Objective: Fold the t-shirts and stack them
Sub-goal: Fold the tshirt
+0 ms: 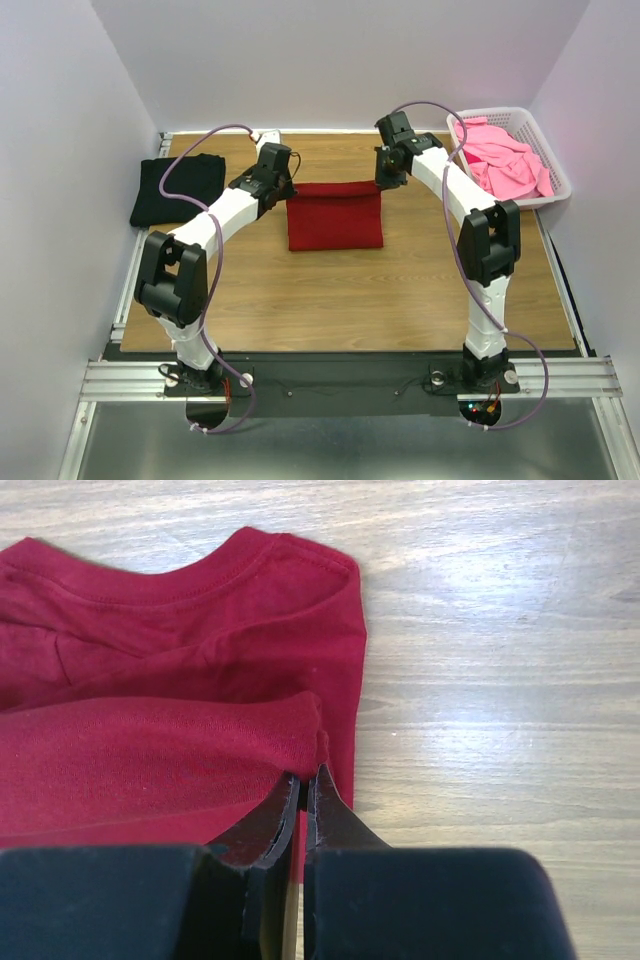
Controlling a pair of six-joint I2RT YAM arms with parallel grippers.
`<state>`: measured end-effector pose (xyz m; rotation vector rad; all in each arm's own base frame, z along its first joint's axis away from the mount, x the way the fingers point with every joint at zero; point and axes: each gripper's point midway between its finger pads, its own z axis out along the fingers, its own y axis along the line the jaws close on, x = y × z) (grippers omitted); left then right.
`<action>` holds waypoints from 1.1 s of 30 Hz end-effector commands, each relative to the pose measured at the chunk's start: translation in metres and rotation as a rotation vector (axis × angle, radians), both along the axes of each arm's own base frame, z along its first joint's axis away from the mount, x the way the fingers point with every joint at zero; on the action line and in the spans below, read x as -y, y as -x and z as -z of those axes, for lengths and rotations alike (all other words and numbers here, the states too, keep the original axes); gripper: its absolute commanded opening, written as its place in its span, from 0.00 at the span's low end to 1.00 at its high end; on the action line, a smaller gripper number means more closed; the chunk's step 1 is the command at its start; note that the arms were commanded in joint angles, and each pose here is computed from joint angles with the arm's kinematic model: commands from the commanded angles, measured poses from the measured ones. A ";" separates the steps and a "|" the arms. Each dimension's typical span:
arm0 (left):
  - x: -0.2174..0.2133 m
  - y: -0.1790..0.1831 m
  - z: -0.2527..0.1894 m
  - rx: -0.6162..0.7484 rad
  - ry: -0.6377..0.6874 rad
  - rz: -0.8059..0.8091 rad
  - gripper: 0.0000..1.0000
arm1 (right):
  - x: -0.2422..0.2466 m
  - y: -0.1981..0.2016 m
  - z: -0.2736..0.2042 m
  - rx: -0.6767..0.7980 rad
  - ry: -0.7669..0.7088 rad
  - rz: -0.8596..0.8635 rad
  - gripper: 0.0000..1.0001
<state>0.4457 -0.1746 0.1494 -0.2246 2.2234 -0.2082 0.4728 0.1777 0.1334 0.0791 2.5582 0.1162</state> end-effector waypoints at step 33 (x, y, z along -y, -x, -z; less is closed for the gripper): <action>-0.012 -0.056 -0.025 0.223 -0.098 0.043 0.00 | 0.049 -0.016 0.005 0.123 0.041 0.236 0.01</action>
